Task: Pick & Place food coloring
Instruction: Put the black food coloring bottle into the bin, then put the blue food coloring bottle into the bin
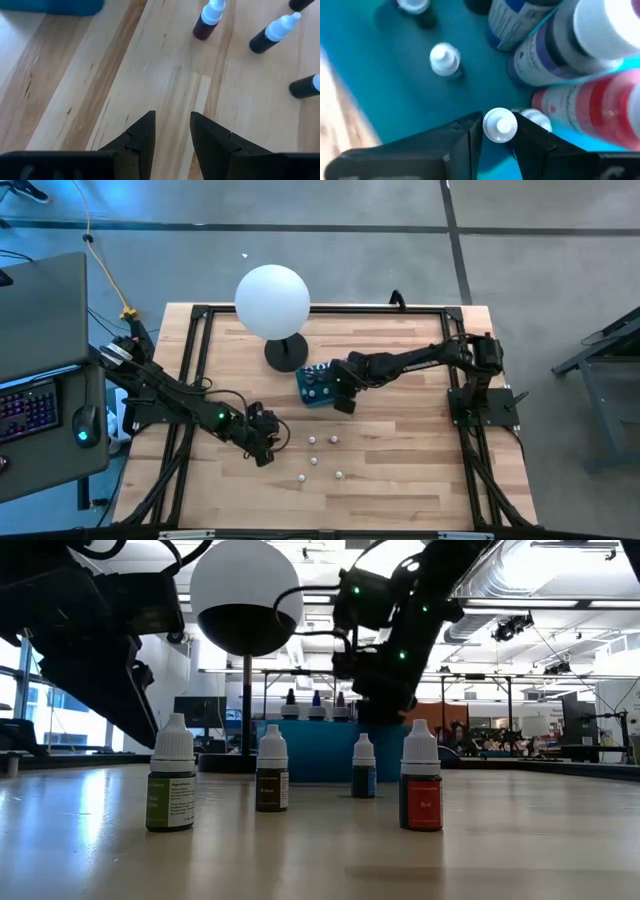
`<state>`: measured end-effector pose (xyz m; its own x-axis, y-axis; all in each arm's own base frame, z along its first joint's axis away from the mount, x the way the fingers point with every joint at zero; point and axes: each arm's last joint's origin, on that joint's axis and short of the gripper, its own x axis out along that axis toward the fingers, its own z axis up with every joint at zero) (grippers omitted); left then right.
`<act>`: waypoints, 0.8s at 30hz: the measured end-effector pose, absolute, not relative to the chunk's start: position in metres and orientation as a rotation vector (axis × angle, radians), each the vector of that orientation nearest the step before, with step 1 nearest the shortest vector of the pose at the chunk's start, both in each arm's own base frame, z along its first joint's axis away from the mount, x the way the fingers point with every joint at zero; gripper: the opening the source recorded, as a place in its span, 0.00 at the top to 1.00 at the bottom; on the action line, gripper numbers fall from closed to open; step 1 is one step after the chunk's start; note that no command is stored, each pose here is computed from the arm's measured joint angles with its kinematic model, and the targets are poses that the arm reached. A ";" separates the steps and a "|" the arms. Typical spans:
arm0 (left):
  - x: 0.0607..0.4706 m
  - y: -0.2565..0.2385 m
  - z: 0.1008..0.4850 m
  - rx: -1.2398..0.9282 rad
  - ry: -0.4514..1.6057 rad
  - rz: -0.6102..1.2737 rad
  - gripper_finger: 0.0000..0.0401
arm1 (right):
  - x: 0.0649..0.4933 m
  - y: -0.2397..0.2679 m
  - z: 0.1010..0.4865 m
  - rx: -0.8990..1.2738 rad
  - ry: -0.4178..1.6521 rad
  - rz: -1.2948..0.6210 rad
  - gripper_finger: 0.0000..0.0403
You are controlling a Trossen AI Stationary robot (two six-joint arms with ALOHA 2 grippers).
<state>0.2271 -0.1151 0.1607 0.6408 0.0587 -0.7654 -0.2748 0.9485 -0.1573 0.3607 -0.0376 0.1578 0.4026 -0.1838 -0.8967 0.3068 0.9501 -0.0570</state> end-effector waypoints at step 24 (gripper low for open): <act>0.229 -0.116 0.162 -0.281 0.839 0.188 0.70 | 0.364 -0.037 0.167 0.045 1.141 -0.286 0.60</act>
